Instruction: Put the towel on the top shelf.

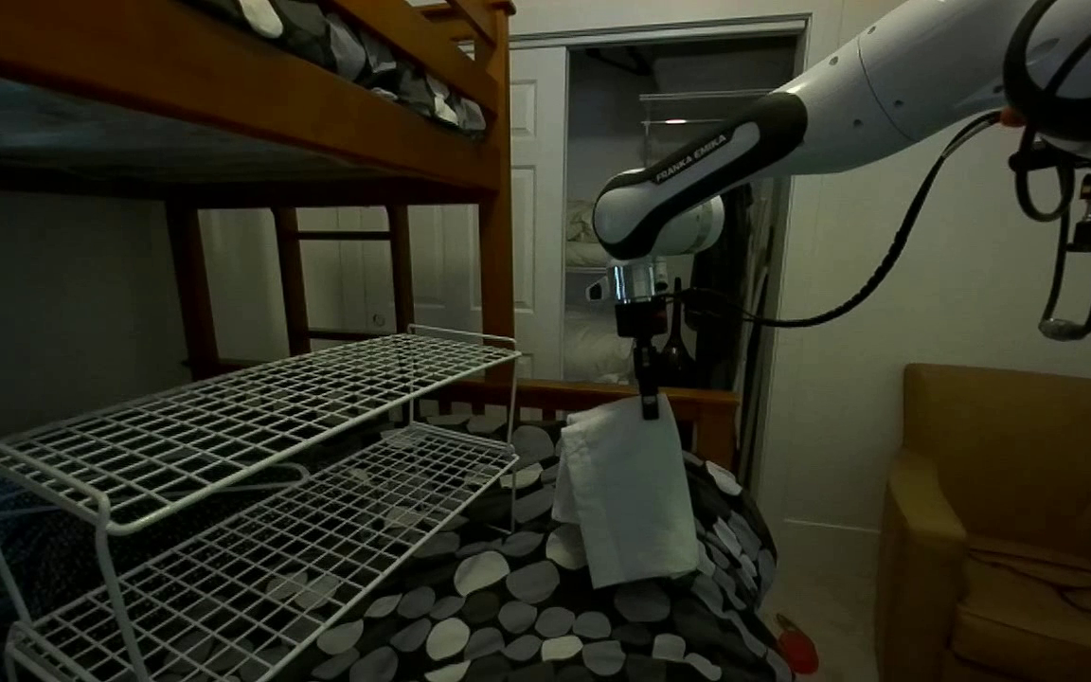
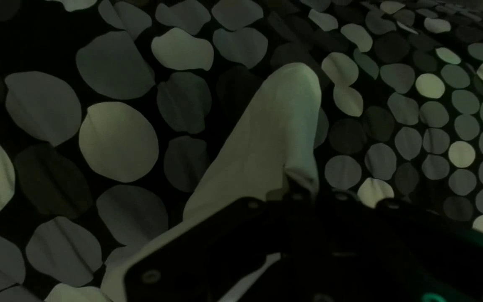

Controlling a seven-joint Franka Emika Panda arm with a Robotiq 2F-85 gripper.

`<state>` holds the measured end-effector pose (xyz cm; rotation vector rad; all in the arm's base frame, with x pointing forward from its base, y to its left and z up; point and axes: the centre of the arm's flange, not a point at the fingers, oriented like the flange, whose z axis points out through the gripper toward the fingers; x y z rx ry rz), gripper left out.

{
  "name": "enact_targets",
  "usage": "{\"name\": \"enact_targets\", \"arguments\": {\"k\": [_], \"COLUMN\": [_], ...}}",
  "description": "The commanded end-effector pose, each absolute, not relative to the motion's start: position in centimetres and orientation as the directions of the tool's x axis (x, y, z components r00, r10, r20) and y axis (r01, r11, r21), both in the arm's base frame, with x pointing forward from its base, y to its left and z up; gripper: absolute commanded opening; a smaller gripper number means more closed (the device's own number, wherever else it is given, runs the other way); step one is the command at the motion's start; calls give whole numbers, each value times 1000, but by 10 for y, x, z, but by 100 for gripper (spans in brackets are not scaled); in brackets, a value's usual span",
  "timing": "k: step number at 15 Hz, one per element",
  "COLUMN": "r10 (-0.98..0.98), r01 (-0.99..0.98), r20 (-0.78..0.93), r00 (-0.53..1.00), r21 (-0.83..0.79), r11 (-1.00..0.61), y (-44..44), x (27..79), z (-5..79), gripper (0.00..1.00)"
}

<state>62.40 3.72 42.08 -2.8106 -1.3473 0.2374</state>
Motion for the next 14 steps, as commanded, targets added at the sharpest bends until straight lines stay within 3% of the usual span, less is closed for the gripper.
{"name": "enact_targets", "arguments": {"k": [1, 8, 14], "r10": [803, 837, 908], "r01": [809, 869, 939], "r20": [-183, -266, -245], "r00": [567, 478, 341], "r21": [-59, 5, 133], "r11": [-585, -494, -317], "y": [41, 72, 118], "x": [610, 593, 593], "z": [455, 510, 552], "gripper": [1, 1, 1]}}
